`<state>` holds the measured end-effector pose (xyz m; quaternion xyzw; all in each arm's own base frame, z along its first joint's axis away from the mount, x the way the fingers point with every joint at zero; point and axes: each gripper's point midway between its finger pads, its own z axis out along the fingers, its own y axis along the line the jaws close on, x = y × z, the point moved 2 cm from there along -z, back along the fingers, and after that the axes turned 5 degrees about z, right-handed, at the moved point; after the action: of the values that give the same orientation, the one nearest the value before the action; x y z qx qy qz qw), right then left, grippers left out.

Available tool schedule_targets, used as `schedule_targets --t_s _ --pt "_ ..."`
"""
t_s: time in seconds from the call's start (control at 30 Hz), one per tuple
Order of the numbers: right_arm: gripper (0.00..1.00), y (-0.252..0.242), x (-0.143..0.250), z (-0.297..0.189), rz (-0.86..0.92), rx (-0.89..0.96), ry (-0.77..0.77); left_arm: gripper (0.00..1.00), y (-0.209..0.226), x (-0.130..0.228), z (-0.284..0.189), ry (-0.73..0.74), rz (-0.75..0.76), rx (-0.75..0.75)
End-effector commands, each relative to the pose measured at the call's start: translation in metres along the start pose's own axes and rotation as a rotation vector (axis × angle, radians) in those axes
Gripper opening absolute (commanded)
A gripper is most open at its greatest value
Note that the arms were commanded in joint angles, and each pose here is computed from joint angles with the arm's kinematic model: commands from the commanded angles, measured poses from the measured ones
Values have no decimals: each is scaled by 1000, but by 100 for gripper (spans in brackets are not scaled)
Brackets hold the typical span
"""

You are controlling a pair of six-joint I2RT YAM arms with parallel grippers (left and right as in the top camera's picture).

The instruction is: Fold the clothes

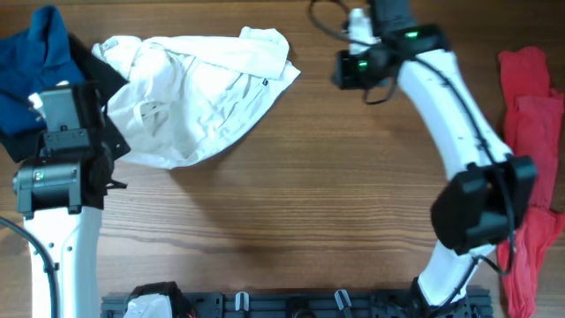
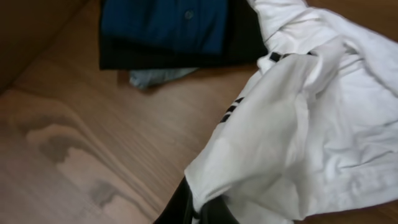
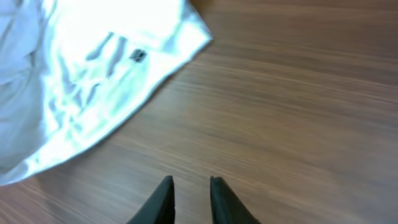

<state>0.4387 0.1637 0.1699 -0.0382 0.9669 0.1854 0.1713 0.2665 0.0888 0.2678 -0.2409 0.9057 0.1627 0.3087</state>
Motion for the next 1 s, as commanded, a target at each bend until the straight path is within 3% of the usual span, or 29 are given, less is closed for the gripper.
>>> schedule_targets --t_s 0.0,0.13,0.27,0.97 --pt "32 23 17 52 17 -29 77 4 18 -2 1 5 -108 -44" --pt "49 48 26 98 -40 -56 94 4 27 -1 3 12 -175 -64" --pt "54 63 28 132 -69 -72 73 4 27 1 3 19 -173 -66" --pt "54 65 9 204 139 -118 -57 5 21 5 3 47 -187 -27"
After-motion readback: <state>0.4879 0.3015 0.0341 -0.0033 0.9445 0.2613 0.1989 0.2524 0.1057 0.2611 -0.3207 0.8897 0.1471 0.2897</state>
